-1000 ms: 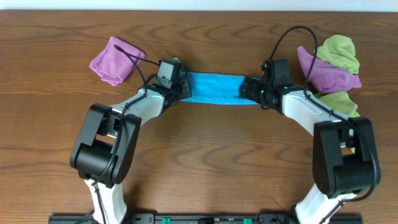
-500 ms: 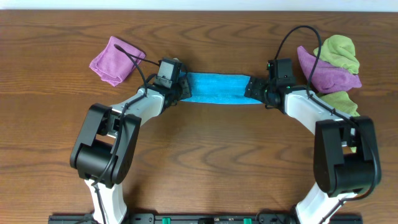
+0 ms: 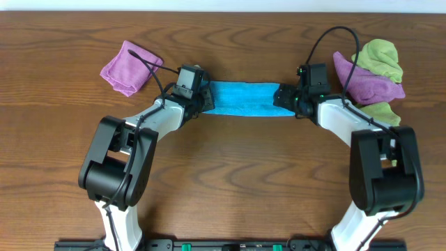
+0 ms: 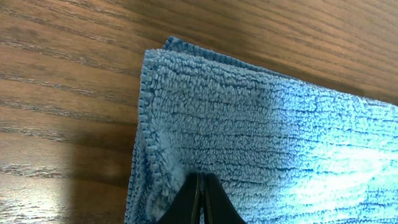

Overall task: Fold the cloth
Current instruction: 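Hold the folded blue strip with both grippers and press it flat, then fold the strip's right end leftward over the left gripper with the right gripper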

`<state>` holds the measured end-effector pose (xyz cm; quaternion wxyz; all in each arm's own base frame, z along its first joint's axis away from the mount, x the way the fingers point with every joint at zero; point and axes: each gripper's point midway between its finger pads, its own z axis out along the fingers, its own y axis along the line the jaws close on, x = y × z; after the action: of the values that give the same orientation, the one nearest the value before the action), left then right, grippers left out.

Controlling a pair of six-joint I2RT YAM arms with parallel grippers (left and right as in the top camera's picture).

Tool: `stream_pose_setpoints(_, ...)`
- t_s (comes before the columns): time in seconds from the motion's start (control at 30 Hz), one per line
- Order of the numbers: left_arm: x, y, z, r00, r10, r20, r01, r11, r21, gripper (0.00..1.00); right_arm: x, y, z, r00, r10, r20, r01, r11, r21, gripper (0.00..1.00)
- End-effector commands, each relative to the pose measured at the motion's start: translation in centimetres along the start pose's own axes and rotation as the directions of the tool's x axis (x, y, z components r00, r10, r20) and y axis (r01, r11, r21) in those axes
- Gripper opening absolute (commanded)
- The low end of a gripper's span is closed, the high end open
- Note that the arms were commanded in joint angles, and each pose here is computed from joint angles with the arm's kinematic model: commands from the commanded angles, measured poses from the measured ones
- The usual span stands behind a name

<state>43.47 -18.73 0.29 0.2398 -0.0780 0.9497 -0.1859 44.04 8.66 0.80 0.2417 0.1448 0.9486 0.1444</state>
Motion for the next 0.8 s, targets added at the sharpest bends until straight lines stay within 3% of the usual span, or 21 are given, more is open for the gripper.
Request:
stream_pose_setpoints(0.0, 1.2, 1.3, 0.6, 0.999, -0.005, -0.036, 0.004, 0.999, -0.049, 0.06, 3.3, -1.0, 2.0, 0.994, 0.023, -0.105, -0.022, 1.000, 0.014, 0.63)
stream_pose_setpoints(0.1, 1.2, 1.4, 0.6, 0.999, -0.006, -0.038, 0.004, 0.999, -0.050, 0.06, 2.7, -0.6, 2.0, 0.997, 0.014, -0.082, -0.014, 1.000, -0.005, 0.42)
stream_pose_setpoints(0.23, 1.2, 1.4, 0.6, 0.999, -0.006, -0.038, 0.004, 0.999, -0.050, 0.06, 1.7, 0.7, 1.8, 0.999, -0.009, -0.052, 0.006, 0.998, -0.066, 0.03)
stream_pose_setpoints(0.77, 1.2, 1.3, 0.6, 0.999, -0.010, -0.037, 0.008, 0.999, -0.049, 0.06, -4.7, 7.5, -7.1, 0.978, -0.062, 0.201, 0.106, 0.970, -0.220, 0.01)
